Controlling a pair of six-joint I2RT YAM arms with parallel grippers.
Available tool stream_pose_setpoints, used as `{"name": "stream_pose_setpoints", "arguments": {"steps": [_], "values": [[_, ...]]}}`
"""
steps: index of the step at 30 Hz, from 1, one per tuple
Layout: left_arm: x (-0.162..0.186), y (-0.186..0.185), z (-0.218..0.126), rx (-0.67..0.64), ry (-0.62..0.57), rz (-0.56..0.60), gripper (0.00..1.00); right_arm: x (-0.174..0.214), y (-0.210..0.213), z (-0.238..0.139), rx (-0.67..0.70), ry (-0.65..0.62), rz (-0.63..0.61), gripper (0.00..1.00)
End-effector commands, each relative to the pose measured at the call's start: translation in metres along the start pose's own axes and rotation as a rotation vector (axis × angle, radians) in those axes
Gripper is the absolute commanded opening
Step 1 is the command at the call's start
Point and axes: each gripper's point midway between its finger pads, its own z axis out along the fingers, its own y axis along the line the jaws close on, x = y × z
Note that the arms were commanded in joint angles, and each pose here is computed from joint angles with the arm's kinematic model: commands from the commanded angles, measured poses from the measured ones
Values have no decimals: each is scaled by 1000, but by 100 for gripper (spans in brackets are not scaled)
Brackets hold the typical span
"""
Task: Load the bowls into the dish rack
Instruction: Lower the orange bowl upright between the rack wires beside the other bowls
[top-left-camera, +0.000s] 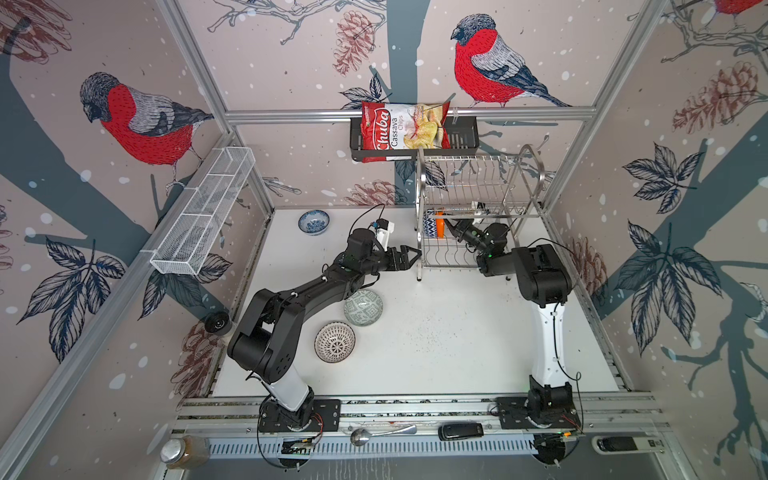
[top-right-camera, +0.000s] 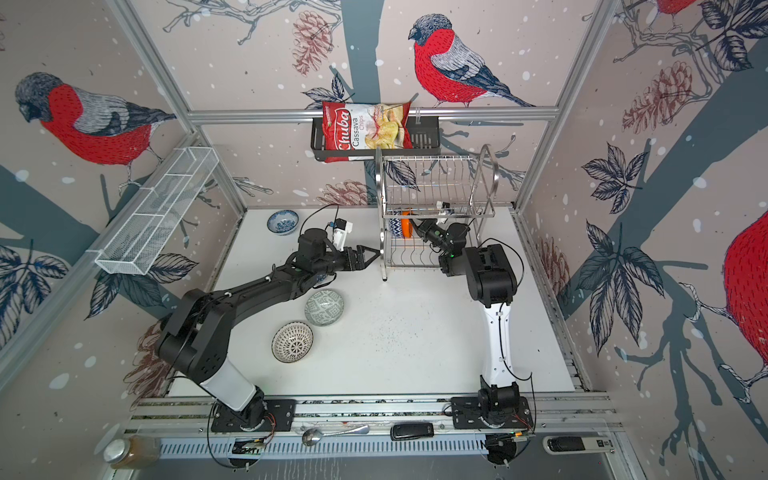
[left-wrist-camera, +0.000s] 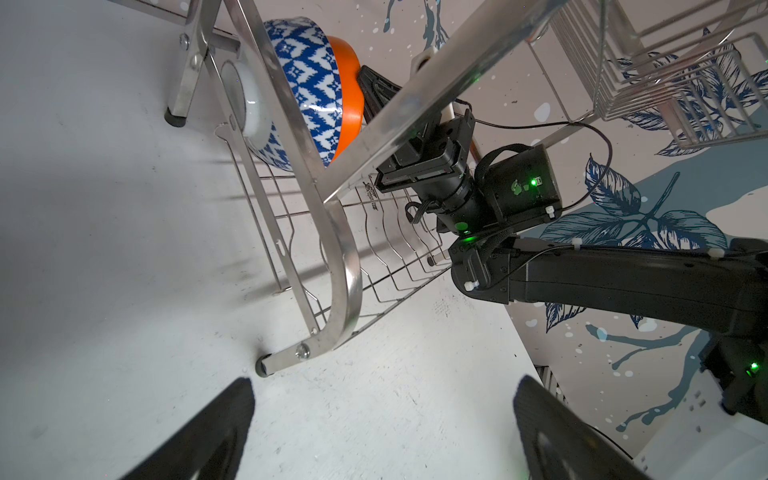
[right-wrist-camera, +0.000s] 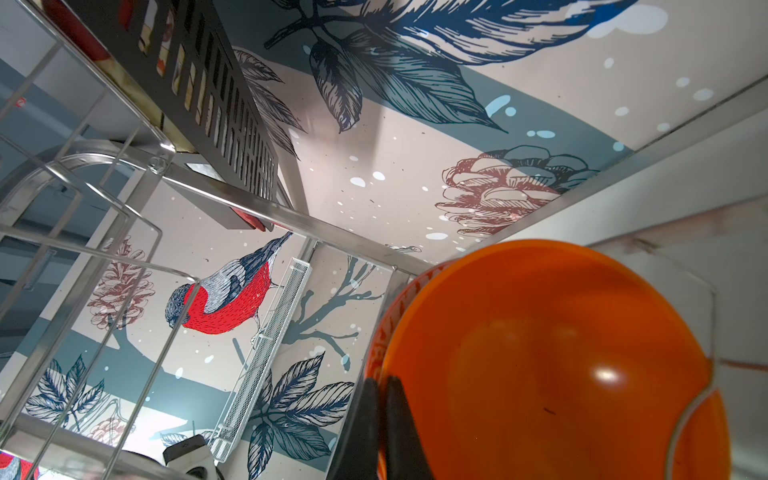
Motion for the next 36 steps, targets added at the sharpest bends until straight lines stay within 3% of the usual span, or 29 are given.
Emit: {"name": "stream_pose_setpoints", "arguments": {"steps": [1, 17, 36], "values": [[-7, -4, -2, 6, -21, 30, 97, 17, -34, -3, 95, 38, 51, 0], [-7, -4, -2, 6, -22, 29, 98, 17, -28, -4, 124, 33, -13, 3], [-8, -6, -3, 11, -25, 31, 98, 19, -24, -1, 136, 38, -57, 14]]}}
